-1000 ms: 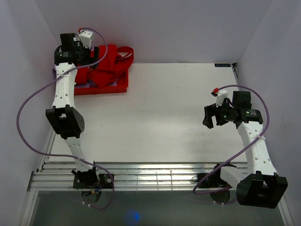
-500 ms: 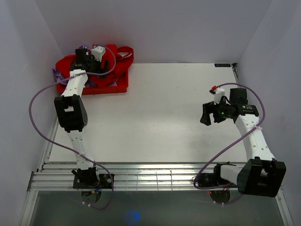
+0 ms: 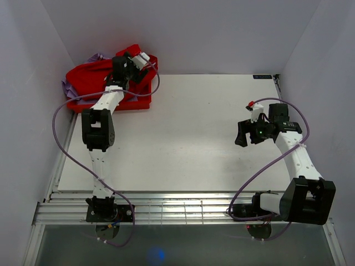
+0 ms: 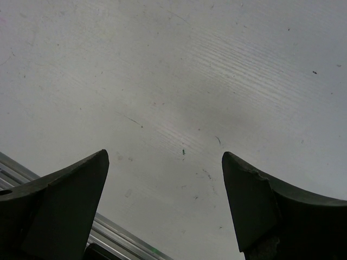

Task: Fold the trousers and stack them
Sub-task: Grab the trousers from the pile

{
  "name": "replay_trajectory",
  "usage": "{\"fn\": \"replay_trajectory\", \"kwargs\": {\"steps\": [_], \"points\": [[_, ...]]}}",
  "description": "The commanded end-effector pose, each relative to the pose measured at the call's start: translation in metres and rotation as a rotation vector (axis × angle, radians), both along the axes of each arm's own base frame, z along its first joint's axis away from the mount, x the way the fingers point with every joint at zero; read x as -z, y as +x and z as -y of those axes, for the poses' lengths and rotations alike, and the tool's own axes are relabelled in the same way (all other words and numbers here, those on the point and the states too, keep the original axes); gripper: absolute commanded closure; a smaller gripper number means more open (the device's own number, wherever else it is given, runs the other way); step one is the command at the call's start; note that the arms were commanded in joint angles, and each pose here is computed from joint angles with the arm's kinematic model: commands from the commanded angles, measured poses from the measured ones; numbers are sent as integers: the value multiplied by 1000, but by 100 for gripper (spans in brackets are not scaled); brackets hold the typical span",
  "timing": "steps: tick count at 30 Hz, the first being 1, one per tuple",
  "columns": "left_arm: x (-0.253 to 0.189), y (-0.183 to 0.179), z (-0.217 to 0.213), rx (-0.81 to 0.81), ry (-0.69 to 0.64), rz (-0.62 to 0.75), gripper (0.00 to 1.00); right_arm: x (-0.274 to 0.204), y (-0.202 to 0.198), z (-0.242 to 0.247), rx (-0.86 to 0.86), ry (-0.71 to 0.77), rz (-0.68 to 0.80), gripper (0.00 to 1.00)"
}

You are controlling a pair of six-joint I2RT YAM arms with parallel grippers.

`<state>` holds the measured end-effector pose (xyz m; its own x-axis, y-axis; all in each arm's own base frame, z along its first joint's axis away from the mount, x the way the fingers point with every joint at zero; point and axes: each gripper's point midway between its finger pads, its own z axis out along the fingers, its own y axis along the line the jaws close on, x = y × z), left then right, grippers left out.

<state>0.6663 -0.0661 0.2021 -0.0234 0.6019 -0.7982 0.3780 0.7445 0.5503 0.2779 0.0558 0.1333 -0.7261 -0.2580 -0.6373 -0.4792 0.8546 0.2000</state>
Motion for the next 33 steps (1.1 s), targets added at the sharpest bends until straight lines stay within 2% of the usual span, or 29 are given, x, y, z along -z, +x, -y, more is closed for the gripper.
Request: {"fn": "replay_trajectory", "kwargs": {"steps": [1, 2, 5, 9, 11, 12, 13, 14, 18, 22, 26, 29, 30, 32, 33], "points": [[-23, 30, 0, -17, 114, 152, 2, 1, 5, -4, -6, 19, 11, 10], [2, 37, 2, -9, 121, 109, 2, 2, 5, -3, -4, 19, 4, 10], [3, 49, 4, 1, 147, 120, 4, 3, 7, -1, 0, 8, 4, 10], [9, 57, 1, -21, 140, 127, 32, 1, 10, 1, 4, -7, 13, 10], [-2, 55, 2, -27, 109, 141, 60, -1, 10, 1, 6, -2, 18, 10], [-21, 53, 2, -35, 94, 171, 72, -2, 10, 0, 4, 1, 19, 10], [-34, 52, 1, -42, 78, 200, 87, -5, 11, -1, 5, 6, 26, 10], [-45, 50, 0, -52, 66, 221, 98, -6, 11, -1, 5, 11, 29, 10], [-134, 36, -5, -87, -2, 361, 100, -17, 13, -3, 5, 19, 57, 10], [-237, 2, -5, -74, -64, 520, 100, -29, 14, -5, 2, 28, 92, 10], [-335, -54, -2, -32, -111, 662, 100, -39, 13, -7, -1, 41, 118, 10], [-373, -87, -2, -20, -157, 704, 100, -46, 13, -9, 0, 52, 134, 10], [-400, -112, 0, 0, -171, 747, 100, -48, 13, -9, -1, 57, 139, 10], [-422, -136, 3, 21, -218, 773, 100, -53, 13, -10, 2, 65, 152, 10], [-446, -164, 5, 48, -239, 816, 100, -55, 13, -10, 3, 66, 156, 10]]}}
